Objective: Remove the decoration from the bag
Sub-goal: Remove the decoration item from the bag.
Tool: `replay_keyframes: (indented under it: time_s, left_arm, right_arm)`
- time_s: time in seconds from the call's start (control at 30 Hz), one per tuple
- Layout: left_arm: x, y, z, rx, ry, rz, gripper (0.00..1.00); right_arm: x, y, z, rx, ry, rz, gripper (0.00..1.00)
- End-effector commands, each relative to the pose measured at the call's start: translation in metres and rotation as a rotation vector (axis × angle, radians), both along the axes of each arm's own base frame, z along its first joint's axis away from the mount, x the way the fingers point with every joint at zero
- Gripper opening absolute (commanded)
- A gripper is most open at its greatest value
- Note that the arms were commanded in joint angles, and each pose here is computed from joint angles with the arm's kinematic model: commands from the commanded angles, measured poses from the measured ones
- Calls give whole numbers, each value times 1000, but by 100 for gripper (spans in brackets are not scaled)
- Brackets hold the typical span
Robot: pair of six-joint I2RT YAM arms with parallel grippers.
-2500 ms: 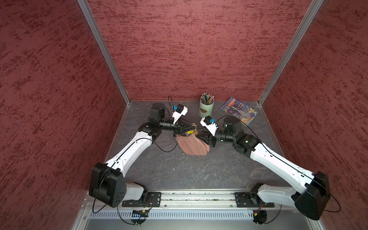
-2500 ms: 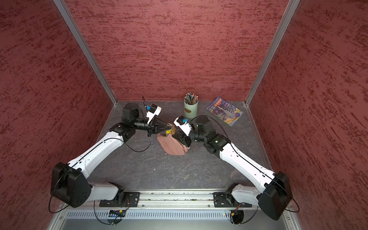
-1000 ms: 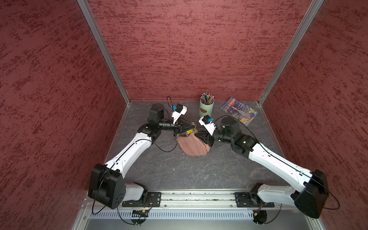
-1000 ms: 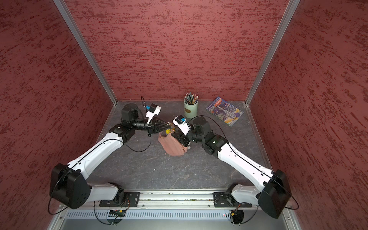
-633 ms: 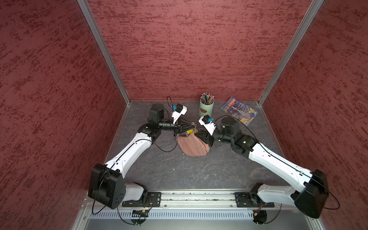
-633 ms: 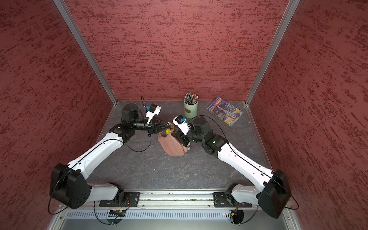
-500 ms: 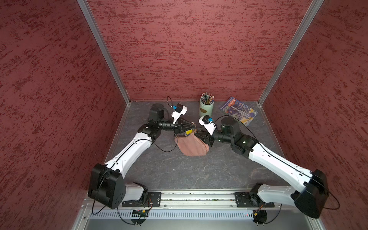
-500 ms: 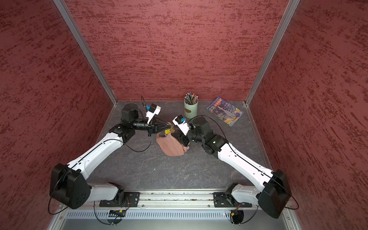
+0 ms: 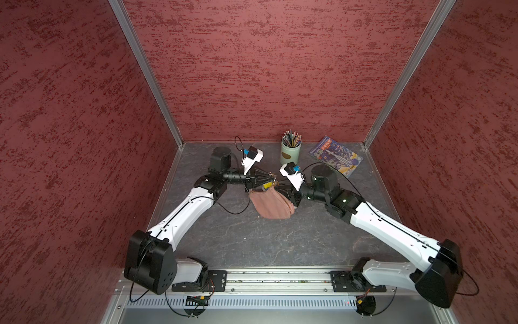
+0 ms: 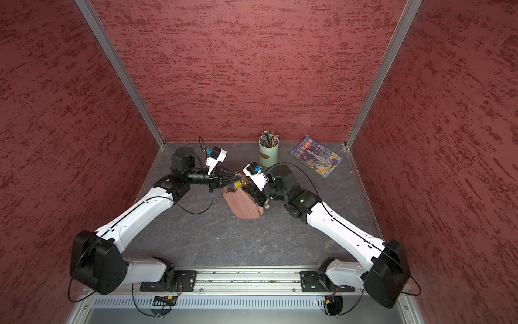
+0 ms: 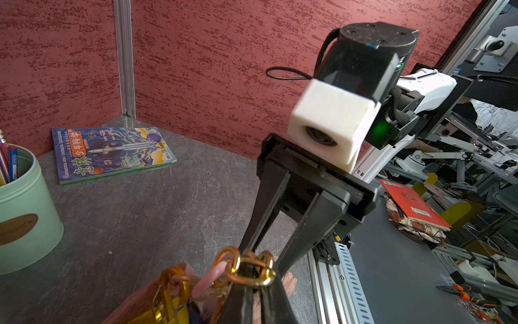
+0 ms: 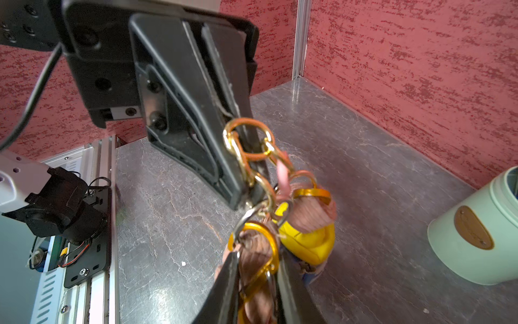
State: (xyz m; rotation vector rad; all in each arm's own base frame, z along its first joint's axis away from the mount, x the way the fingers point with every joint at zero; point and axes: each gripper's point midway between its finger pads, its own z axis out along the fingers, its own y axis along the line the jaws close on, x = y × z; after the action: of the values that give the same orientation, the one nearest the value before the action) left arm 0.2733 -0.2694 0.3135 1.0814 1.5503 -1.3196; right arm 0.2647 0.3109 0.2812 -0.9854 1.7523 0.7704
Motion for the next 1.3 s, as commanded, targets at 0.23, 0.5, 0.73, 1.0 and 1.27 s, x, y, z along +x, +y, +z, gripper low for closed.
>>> replay_keyframes:
  time_s: [0.23, 0.5, 0.73, 1.0, 1.27]
  left_arm:
    - [11, 5, 6, -23, -44, 109, 0]
    - [13, 5, 6, -34, -56, 150, 0]
    - [8, 1, 9, -44, -67, 139, 0]
    - [18, 2, -1, 28, -104, 221, 0]
    - [34, 7, 3, 61, -173, 350, 0]
  right_arm:
    - [9, -11, 41, 9, 63, -161, 20]
    - [24, -19, 43, -29, 121, -286, 18]
    - [36, -24, 39, -75, 150, -362, 18]
    - [26, -27, 35, -196, 205, -380, 19]
    - [22, -48, 27, -362, 233, -452, 21]
